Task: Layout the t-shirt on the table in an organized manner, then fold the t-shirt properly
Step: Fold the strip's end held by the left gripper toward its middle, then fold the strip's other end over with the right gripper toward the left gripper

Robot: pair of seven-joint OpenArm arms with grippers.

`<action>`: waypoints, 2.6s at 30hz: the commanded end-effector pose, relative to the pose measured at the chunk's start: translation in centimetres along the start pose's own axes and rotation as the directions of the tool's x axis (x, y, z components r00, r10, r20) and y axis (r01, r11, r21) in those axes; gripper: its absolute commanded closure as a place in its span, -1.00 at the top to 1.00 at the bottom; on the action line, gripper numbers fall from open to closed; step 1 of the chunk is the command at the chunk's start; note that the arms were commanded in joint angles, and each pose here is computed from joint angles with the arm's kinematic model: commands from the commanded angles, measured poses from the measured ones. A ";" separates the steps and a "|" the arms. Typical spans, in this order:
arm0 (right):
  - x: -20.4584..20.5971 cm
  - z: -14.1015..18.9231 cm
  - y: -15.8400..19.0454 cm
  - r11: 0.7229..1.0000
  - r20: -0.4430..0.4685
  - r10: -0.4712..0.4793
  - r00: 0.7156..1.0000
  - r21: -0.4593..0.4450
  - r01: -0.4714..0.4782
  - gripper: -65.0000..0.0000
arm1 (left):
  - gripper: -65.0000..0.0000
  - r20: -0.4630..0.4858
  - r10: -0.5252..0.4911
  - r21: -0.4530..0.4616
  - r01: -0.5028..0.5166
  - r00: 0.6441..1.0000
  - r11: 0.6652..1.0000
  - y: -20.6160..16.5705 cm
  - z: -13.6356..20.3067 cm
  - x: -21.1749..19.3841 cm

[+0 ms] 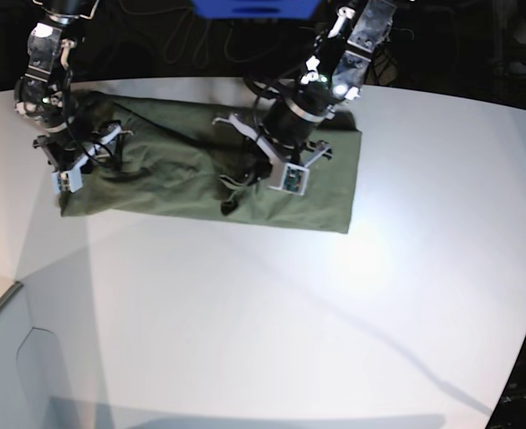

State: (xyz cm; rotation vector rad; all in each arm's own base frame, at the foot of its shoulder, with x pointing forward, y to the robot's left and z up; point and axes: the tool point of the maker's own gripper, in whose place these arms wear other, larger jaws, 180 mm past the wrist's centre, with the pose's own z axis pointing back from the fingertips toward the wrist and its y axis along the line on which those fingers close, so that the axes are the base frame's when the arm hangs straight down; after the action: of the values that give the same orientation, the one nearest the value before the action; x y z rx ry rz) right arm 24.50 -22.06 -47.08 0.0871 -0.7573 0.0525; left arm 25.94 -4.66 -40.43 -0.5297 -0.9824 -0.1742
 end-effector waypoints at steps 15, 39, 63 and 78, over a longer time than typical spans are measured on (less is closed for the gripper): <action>2.2 0.6 -0.5 0.999 0.048 0.038 0.998 -0.012 -0.038 0.07 | -1.00 -0.064 -0.094 -0.139 0.085 0.993 0.987 -4.3 -3.5 -2.0; 2.1 2.7 -4.1 0.992 -0.073 0.023 0.997 -0.120 -0.032 0.16 | 0.31 0.113 -0.097 -0.130 0.112 0.989 0.985 -4.0 -2.6 5.1; -1.8 -0.5 -2.6 0.997 -0.176 -0.076 0.981 -0.047 0.068 -1.00 | 0.31 0.142 0.028 0.494 -0.096 0.989 0.864 21.6 8.5 3.8; 5.4 5.1 0.0 0.991 0.038 0.098 0.994 -0.099 -0.094 -1.00 | 0.31 0.137 0.033 0.497 -0.097 0.990 0.862 21.7 8.5 3.5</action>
State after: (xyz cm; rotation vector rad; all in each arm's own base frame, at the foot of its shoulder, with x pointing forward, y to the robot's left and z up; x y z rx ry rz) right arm 24.40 -22.59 -40.41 -0.0484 -0.7718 0.0971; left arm 28.89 18.43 -42.54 -0.0897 -1.0324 0.1819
